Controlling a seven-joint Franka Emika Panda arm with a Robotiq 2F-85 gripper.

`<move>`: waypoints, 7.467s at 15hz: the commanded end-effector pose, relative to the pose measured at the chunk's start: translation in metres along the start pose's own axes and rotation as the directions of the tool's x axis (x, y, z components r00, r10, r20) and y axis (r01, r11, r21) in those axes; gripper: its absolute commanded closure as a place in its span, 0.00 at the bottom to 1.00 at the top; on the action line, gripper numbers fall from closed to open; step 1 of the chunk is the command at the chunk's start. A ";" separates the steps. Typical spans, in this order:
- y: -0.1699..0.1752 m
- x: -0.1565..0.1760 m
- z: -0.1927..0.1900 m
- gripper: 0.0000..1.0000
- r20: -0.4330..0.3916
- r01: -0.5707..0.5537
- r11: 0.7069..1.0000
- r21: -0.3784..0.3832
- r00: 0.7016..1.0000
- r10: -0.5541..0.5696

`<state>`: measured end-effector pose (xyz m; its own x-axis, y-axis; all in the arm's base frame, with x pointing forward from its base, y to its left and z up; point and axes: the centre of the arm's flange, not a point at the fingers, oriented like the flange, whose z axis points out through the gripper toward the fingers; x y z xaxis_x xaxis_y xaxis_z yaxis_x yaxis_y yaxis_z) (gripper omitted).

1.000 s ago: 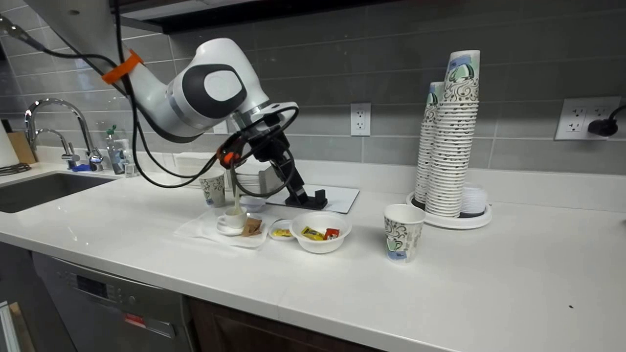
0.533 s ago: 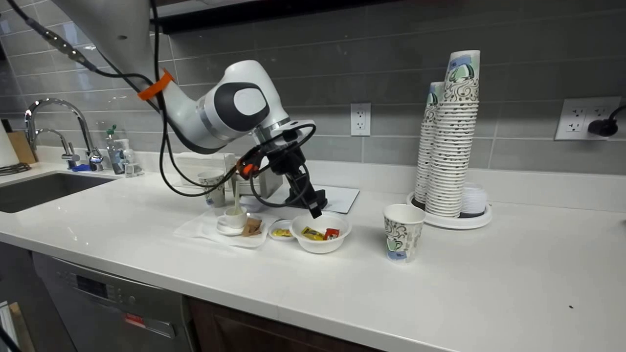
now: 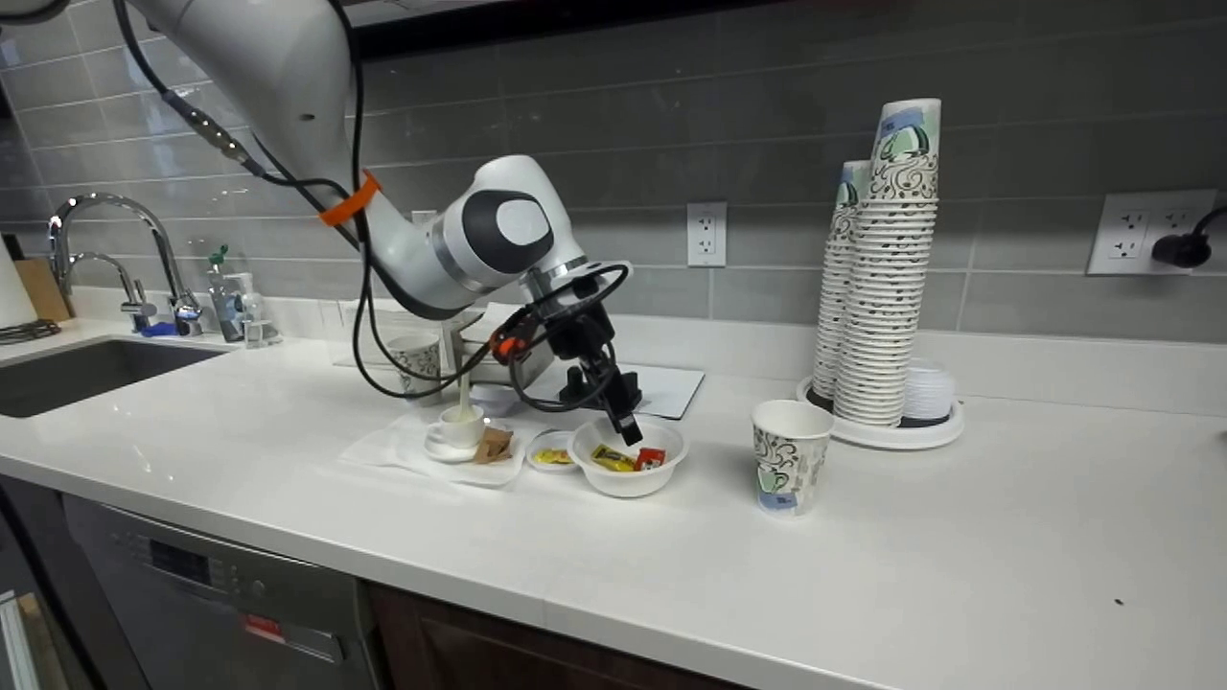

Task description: Remove the sauce packets from the bowl, then place them on the counter

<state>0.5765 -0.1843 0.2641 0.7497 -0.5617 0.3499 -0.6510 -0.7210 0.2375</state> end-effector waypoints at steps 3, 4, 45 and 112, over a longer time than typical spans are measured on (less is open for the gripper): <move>-0.021 0.009 0.021 0.32 0.003 -0.067 0.998 0.019 0.998 0.067; -0.021 0.009 0.024 0.34 0.006 -0.076 0.997 0.022 0.997 0.076; -0.033 0.005 0.040 0.66 -0.091 0.015 0.995 -0.095 0.996 -0.024; 0.019 -0.019 -0.010 1.00 -0.232 0.221 0.974 0.044 0.951 -0.205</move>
<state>0.5674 -0.1931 0.2445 0.8352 -0.2523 0.4887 -0.4440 -0.8336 0.3285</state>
